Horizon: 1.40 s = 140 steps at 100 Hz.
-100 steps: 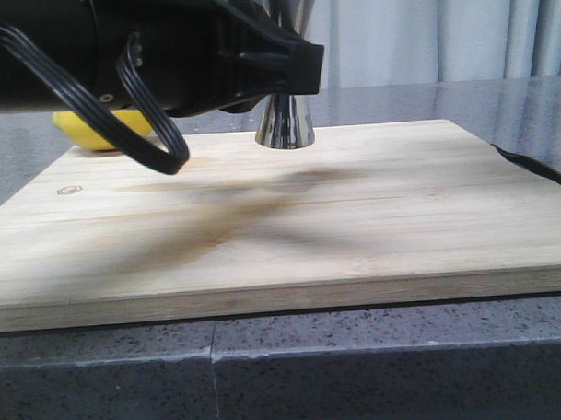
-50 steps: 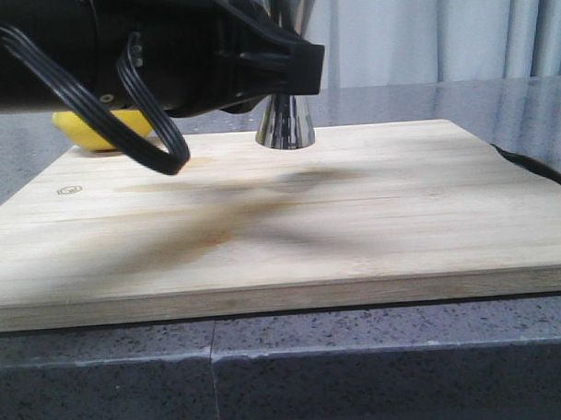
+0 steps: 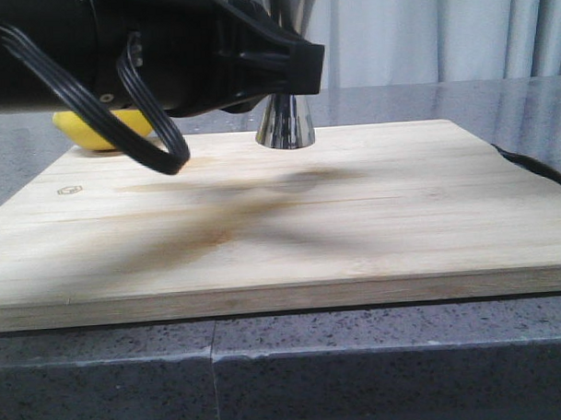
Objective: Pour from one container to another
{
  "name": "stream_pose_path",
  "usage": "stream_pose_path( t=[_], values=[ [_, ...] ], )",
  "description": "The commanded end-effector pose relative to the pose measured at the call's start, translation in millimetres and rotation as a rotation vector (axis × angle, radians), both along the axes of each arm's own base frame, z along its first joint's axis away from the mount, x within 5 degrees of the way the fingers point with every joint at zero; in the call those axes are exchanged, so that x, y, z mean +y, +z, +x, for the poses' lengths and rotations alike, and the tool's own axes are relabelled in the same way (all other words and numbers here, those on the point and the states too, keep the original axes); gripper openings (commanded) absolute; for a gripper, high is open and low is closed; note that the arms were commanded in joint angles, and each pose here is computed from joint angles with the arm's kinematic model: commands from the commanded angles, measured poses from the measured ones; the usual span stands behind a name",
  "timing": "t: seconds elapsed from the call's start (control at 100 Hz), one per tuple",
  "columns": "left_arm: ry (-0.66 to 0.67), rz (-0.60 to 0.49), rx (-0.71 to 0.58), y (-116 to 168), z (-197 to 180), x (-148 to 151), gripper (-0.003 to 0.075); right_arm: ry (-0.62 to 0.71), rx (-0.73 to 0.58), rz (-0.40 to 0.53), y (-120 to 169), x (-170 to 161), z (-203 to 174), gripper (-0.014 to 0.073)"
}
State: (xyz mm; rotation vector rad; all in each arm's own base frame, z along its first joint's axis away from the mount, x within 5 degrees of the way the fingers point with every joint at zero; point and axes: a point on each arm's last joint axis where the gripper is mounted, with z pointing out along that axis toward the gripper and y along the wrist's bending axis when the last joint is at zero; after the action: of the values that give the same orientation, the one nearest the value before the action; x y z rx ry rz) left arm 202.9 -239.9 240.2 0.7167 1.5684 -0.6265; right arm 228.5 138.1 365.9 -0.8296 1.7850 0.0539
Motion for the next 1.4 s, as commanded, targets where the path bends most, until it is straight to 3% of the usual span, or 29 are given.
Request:
stream_pose_path(
  t=[0.0, 0.32, 0.79, 1.14, 1.39],
  values=[
    [-0.002, -0.121, -0.093, 29, -2, -1, -0.0019, 0.031, -0.115, 0.052, 27, 0, -9, 0.0206],
    [-0.002, -0.121, -0.093, 29, -2, -1, -0.0019, 0.006, -0.108, 0.039, 32, 0, -21, 0.0206],
    [-0.002, -0.121, -0.093, 29, -2, -1, -0.0019, -0.002, -0.09, 0.103, 36, 3, -30, 0.0206],
    [-0.002, -0.121, -0.093, 29, -2, -1, -0.0019, -0.022, -0.06, 0.054, 32, 0, -30, 0.0206],
    [-0.002, -0.121, -0.093, 29, -2, -1, -0.0019, -0.014, -0.05, 0.089, 33, 2, -30, 0.0206]
  ],
)
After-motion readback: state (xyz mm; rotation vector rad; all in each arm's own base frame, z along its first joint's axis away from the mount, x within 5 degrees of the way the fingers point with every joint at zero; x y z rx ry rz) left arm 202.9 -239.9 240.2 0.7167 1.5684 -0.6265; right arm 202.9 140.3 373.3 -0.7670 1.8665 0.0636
